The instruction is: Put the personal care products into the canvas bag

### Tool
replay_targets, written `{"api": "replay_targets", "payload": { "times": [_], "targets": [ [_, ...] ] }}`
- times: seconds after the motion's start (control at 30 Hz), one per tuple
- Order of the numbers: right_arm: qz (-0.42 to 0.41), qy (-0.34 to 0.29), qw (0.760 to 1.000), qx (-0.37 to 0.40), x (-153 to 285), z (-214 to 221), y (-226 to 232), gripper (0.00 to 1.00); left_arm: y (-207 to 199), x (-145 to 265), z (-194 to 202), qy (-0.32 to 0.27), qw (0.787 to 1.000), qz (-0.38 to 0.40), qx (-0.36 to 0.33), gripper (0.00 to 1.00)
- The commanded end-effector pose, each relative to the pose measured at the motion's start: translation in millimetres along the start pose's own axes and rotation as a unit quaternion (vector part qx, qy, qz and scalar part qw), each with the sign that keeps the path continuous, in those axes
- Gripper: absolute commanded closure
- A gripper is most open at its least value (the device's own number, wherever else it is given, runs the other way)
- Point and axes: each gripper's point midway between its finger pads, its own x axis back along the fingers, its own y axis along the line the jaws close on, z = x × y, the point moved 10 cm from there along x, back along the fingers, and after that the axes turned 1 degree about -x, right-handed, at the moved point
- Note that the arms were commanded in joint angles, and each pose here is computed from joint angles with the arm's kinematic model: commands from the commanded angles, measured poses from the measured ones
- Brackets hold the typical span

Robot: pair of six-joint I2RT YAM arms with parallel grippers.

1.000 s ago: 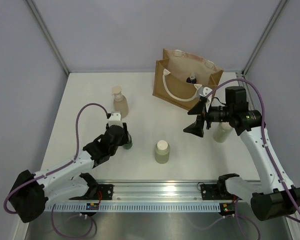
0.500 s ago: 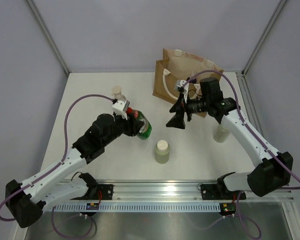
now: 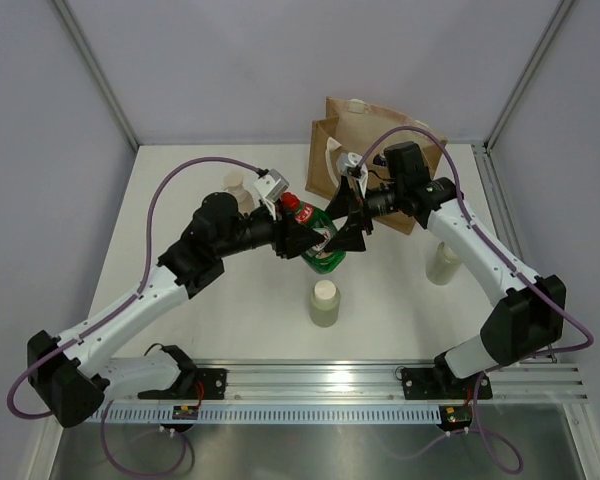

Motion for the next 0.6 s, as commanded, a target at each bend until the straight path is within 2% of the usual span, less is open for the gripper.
{"api": "replay_targets", "payload": {
  "times": [0.0, 0.2, 0.33, 0.43, 0.47, 0.57],
  "targets": [
    [-0.066, -0.011, 0.997, 0.037, -3.6, 0.1, 9.6, 0.01, -30.9, 5.3, -62.4, -0.128, 0.985, 0.099, -0.068, 1.00],
    [-0.112, -0.010, 0.993, 0.021, -12.4, 6.7, 22.7, 0.05, -25.1, -2.5, -69.0, -0.146, 0.981, 0.109, -0.058, 1.00],
    [-0.114, -0.010, 0.993, 0.007, -12.1, 8.7, 25.1, 0.12, -24.6, -3.3, -77.8, -0.158, 0.979, 0.113, -0.063, 1.00],
    [-0.111, -0.010, 0.994, -0.006, -12.1, 8.6, 26.8, 0.26, -23.6, -4.9, -79.1, -0.157, 0.979, 0.115, -0.064, 1.00],
    [-0.109, -0.011, 0.994, -0.003, -12.2, 7.3, 26.2, 0.38, -22.5, -5.4, -78.1, -0.155, 0.979, 0.114, -0.063, 1.00],
    [-0.107, -0.011, 0.994, -0.008, -11.1, 5.4, 27.4, 0.64, -20.9, -3.7, -74.5, -0.154, 0.980, 0.108, -0.058, 0.96]
  ]
}}
